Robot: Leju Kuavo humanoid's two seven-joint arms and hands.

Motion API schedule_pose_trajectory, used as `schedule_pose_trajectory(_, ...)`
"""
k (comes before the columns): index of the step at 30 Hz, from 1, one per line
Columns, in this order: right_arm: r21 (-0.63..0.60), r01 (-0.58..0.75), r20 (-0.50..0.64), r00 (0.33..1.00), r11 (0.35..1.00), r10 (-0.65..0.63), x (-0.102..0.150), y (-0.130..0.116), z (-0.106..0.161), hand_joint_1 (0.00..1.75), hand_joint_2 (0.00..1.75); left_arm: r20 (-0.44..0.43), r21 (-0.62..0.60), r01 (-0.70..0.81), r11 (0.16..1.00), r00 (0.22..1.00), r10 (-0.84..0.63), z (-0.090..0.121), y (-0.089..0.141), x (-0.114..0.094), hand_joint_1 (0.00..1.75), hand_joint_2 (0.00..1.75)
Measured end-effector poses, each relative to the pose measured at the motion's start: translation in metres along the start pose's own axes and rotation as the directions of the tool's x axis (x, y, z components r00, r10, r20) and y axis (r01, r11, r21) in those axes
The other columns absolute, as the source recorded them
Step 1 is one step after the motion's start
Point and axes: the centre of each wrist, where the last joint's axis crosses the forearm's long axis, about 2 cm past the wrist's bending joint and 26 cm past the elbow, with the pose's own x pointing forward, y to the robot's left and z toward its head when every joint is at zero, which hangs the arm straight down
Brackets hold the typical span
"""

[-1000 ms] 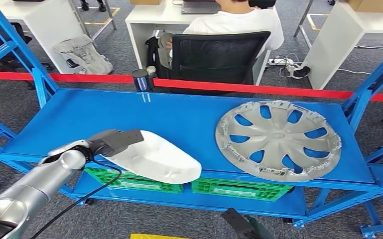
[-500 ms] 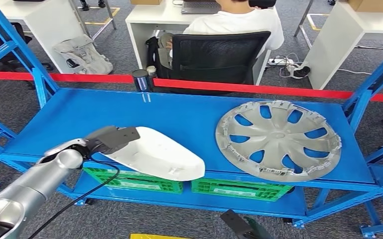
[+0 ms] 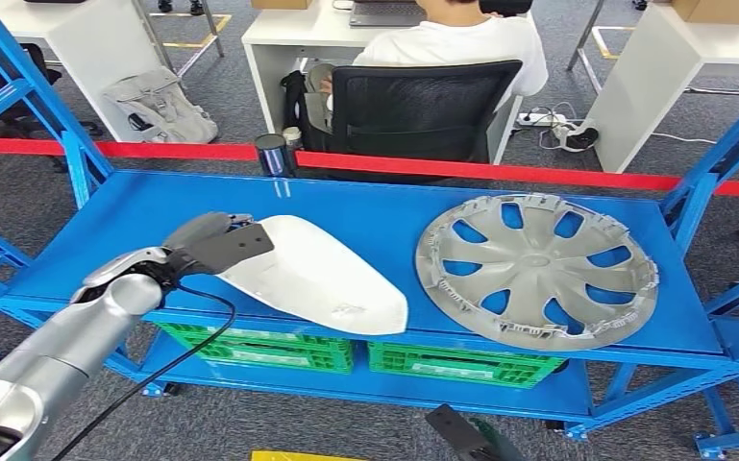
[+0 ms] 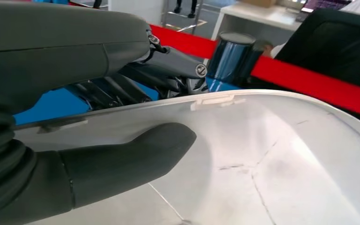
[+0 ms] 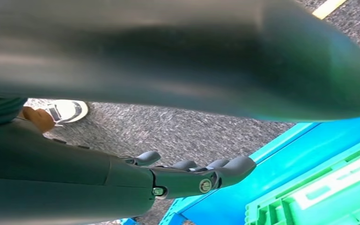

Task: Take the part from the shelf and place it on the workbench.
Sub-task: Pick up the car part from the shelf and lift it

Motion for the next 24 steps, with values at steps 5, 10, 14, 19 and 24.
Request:
schedule_pose_trajectory(5,0.001,-0.001,-0.001,1.0,1.0,0.001,0.0,0.0,0.0,0.0,0.0,0.037,0.021,-0.006,1.0,0.999,0.006,-0.001,0.003,0.006,1.75,1.75)
schedule_pose_trajectory(10,0.0,0.002,-0.005,1.0,1.0,-0.002,-0.001,0.0,0.0,0.0,0.0,0.088,0.046,-0.041,0.998,0.995,0.037,-0.001,0.01,0.015,1.75,1.75)
schedule_pose_trajectory(14,0.0,0.003,-0.005,1.0,1.0,-0.003,-0.001,0.0,0.0,0.0,0.0,0.11,0.055,-0.054,0.997,0.993,0.048,-0.001,0.013,0.02,1.75,1.75)
schedule_pose_trajectory(19,-0.003,0.011,-0.004,1.0,1.0,-0.011,-0.002,-0.001,0.0,0.0,0.0,0.227,0.083,-0.142,0.986,0.967,0.12,0.003,0.024,0.036,1.75,1.75)
schedule_pose_trajectory(24,-0.007,0.021,0.005,1.0,1.0,-0.021,-0.004,-0.001,0.001,0.0,0.0,0.464,0.047,-0.273,0.961,0.858,0.221,0.021,0.031,0.057,1.75,1.75)
